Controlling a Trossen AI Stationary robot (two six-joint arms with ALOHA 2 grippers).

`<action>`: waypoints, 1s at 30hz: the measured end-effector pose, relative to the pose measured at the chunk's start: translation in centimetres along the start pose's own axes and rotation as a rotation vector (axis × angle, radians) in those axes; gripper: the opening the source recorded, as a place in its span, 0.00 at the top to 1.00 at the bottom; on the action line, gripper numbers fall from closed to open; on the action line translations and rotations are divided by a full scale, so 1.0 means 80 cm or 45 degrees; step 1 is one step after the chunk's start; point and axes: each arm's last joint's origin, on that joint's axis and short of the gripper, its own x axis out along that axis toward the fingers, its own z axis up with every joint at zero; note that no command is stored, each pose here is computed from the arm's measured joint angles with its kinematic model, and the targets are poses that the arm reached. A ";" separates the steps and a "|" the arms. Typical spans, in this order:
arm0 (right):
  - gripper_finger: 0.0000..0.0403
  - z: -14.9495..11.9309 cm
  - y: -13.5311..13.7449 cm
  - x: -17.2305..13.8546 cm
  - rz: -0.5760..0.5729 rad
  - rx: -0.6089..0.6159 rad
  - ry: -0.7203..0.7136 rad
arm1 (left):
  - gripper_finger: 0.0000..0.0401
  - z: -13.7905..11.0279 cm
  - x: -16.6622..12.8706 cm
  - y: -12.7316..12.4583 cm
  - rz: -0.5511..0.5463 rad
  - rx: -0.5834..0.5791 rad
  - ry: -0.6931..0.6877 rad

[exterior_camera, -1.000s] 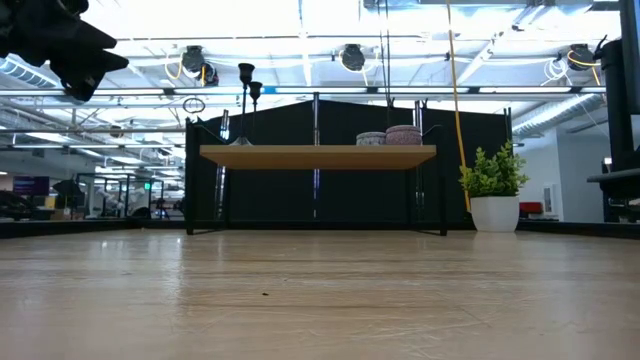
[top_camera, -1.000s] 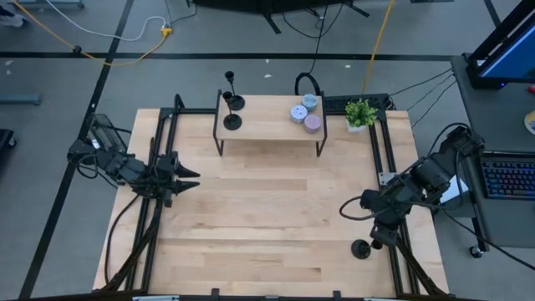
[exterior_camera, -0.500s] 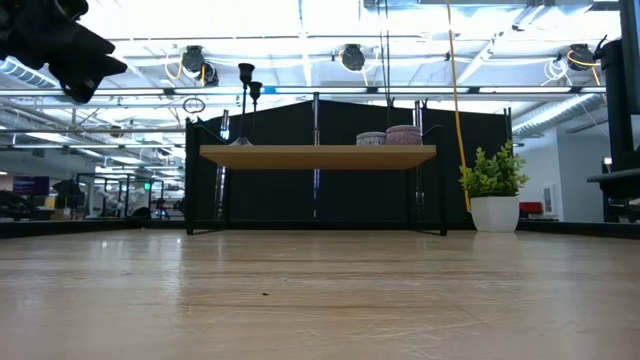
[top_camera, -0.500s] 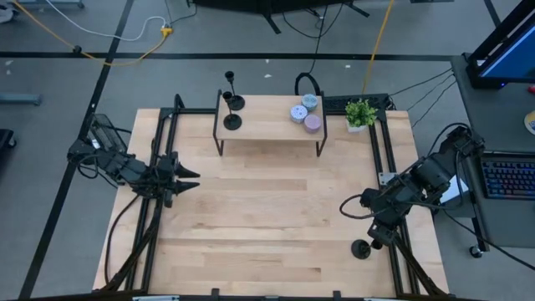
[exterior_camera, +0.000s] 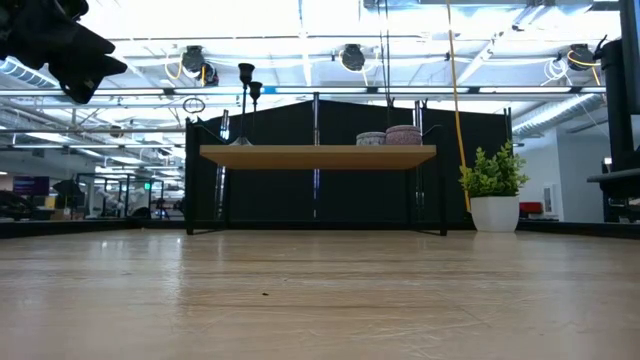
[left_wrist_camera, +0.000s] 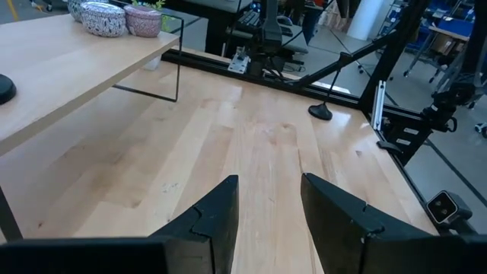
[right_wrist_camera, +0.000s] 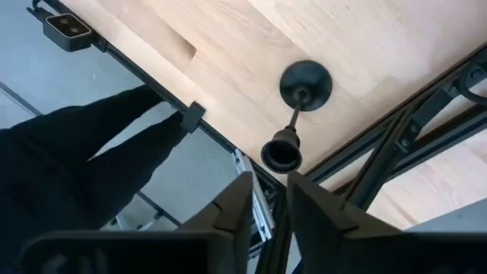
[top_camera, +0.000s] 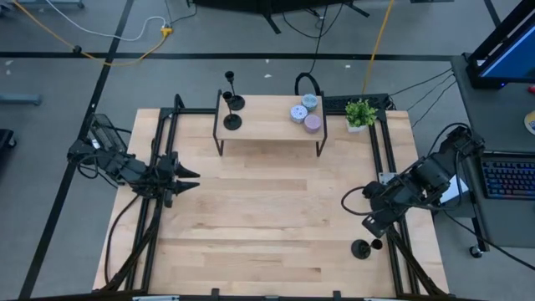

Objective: Pick & Place candle stick holders
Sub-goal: Put the black candle holder on the shelf

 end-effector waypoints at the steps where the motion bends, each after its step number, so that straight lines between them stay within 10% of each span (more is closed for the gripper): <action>1: 0.78 0.000 0.000 0.000 -0.001 0.000 0.000 | 0.63 0.000 0.000 0.000 0.000 -0.002 0.000; 15: 0.51 0.004 -0.009 0.027 -0.120 0.043 0.103 | 0.63 0.000 0.000 0.000 0.001 -0.006 0.002; 30: 0.54 -0.007 -0.013 0.057 -0.174 0.010 0.188 | 0.63 -0.001 0.000 0.000 0.003 -0.005 0.008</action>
